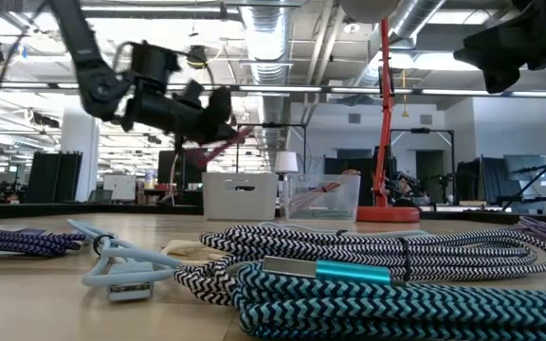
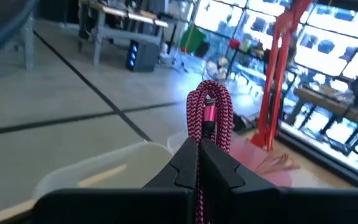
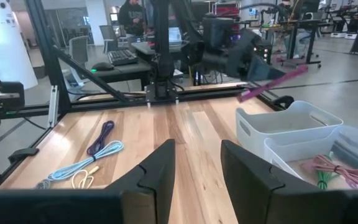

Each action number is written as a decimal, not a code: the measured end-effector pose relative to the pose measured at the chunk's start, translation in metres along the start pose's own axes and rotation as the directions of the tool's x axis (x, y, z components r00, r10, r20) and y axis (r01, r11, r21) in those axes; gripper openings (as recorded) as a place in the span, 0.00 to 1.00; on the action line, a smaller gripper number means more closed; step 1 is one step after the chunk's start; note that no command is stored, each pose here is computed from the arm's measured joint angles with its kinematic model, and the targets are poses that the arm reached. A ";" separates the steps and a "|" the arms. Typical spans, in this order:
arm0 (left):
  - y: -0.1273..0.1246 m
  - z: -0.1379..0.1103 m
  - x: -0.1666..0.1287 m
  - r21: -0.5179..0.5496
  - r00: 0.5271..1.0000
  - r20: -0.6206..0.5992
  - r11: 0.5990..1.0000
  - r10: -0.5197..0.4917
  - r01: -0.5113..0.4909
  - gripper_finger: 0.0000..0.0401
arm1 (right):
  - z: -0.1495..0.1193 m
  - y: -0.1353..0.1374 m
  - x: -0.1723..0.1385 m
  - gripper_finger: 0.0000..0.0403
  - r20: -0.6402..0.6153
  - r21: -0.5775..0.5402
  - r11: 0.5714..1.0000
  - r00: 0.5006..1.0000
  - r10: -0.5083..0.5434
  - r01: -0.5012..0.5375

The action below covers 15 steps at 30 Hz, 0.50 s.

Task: Pick & Place USB Port
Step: Put the black and pink charger cable into the gray bin

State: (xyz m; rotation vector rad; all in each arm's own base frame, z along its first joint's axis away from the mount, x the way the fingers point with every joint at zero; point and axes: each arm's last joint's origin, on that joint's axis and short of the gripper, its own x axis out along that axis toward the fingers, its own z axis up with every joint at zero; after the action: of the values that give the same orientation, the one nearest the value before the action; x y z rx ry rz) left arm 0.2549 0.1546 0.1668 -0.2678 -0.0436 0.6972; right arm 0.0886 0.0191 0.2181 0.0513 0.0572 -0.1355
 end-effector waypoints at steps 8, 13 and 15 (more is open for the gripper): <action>0.007 -0.014 0.036 -0.018 0.999 -0.035 1.000 0.018 -0.018 0.02 | 0.000 0.000 0.000 0.30 0.000 0.000 1.000 1.000 0.000 0.000; 0.020 -0.031 0.043 -0.092 0.994 -0.091 0.994 0.052 -0.060 0.02 | 0.000 0.000 0.000 0.30 0.000 0.000 1.000 1.000 0.000 0.000; 0.022 -0.037 0.044 -0.097 0.992 -0.112 0.993 0.052 -0.063 0.02 | 0.000 0.000 0.000 0.30 0.000 0.000 1.000 1.000 0.000 0.000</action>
State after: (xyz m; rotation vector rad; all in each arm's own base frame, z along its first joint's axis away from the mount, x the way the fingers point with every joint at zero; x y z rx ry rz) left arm 0.2795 0.1906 0.1233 -0.4043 0.0334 0.7377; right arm 0.0886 0.0191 0.2180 0.0511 0.0575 -0.1355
